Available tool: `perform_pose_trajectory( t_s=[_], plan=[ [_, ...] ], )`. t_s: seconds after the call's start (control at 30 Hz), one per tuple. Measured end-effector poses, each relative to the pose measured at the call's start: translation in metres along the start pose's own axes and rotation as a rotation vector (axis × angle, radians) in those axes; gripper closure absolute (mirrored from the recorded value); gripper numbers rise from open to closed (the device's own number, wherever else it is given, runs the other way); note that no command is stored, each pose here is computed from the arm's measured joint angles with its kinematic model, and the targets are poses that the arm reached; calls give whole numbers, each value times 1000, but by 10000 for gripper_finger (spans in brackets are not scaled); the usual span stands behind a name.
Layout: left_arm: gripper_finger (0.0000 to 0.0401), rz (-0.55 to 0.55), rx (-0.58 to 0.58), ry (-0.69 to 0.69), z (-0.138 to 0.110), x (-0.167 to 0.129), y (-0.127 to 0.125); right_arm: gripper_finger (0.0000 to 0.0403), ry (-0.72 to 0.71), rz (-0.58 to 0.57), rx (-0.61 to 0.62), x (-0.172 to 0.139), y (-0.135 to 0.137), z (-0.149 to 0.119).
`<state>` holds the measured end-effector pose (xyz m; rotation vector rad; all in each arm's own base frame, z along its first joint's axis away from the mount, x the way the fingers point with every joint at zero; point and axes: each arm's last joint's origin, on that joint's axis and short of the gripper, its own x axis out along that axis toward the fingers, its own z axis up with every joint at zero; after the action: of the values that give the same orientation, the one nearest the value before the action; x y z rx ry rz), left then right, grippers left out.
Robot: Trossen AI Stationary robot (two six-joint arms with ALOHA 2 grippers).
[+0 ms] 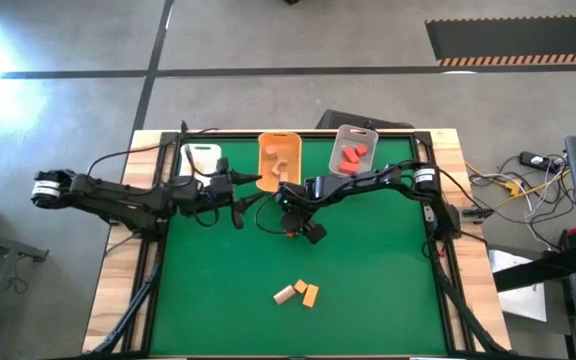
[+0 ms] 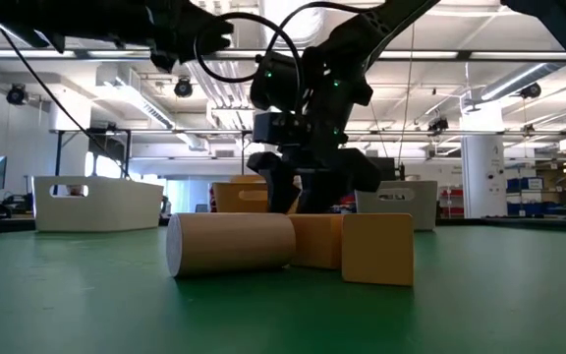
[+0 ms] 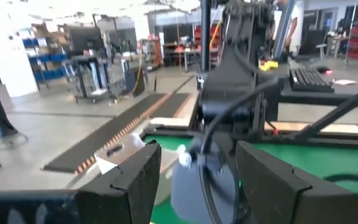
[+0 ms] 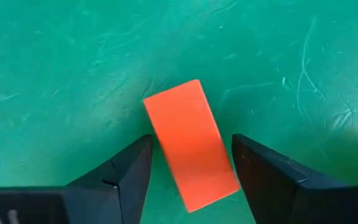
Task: Sort & place blocks by color
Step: Put the orange block into the light gray bin
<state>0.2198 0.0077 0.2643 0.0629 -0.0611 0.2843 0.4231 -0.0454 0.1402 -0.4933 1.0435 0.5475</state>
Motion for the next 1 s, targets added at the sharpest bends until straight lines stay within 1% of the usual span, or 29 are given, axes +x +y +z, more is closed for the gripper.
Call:
perform_pose_trajectory(
  t_s=[0.17,0.27,0.33,0.47,0.63,0.73,0.87,1.0],
  plan=[
    [209,7,23,-69,14,-11,4,244,-5,-6,23,-1,-1,0],
    [209,10,18,-99,20,-16,6,278,-5,-4,37,2,-1,0],
    [209,11,15,-112,22,-20,7,292,-6,-3,43,3,-1,0],
    [209,12,13,-116,23,-22,8,292,-8,-7,88,3,-1,0],
    [209,13,13,-117,23,-22,8,292,-12,-7,166,-4,1,3],
    [209,12,14,-114,23,-22,8,292,-27,-15,213,-15,4,8],
    [209,13,13,-117,23,-22,8,292,-69,-43,250,-38,5,16],
    [209,14,9,-129,25,-22,8,292,-99,-64,291,-54,6,21]
  ],
)
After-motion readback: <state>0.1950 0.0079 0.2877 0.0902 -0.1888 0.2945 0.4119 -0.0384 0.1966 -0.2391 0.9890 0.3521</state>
